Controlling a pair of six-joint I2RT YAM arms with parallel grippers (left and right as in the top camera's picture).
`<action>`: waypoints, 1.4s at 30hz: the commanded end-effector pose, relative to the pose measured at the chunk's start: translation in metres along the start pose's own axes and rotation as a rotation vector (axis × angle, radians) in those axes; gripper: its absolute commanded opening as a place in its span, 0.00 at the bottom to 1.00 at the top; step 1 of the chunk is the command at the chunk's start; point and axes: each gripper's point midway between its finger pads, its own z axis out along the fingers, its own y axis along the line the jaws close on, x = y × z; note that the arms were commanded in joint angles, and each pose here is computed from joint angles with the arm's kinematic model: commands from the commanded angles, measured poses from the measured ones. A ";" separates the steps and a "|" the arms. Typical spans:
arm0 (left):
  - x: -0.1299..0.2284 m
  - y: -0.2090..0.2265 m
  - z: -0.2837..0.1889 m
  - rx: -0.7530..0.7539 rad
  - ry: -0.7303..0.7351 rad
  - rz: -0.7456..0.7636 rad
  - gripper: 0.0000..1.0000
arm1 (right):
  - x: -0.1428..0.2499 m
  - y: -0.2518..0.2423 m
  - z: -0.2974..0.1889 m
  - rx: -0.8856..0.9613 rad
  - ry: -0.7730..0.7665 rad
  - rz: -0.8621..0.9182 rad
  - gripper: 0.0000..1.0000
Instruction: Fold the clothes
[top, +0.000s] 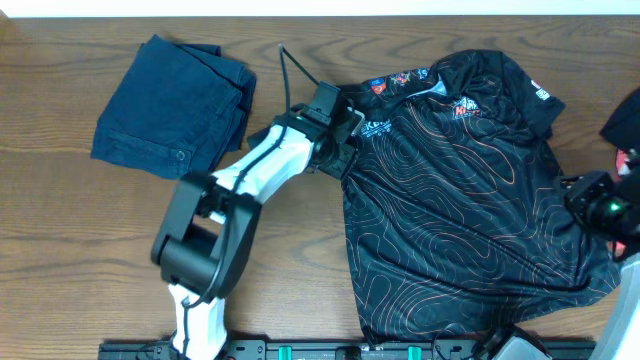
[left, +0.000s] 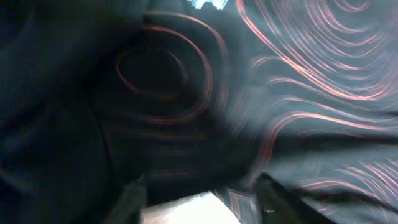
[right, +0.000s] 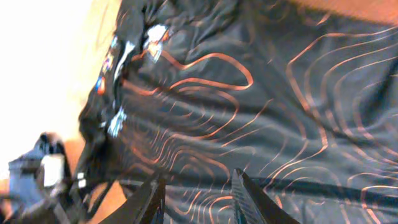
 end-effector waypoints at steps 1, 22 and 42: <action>-0.007 0.030 0.010 -0.148 -0.004 0.039 0.44 | 0.010 0.016 0.002 -0.044 0.037 -0.065 0.34; 0.132 0.104 -0.030 -0.371 0.510 -0.400 0.06 | 0.040 -0.056 0.106 0.312 0.345 0.023 0.37; 0.109 0.089 -0.028 -0.292 0.457 -0.401 0.50 | -0.046 -0.140 0.170 0.607 0.046 0.158 0.15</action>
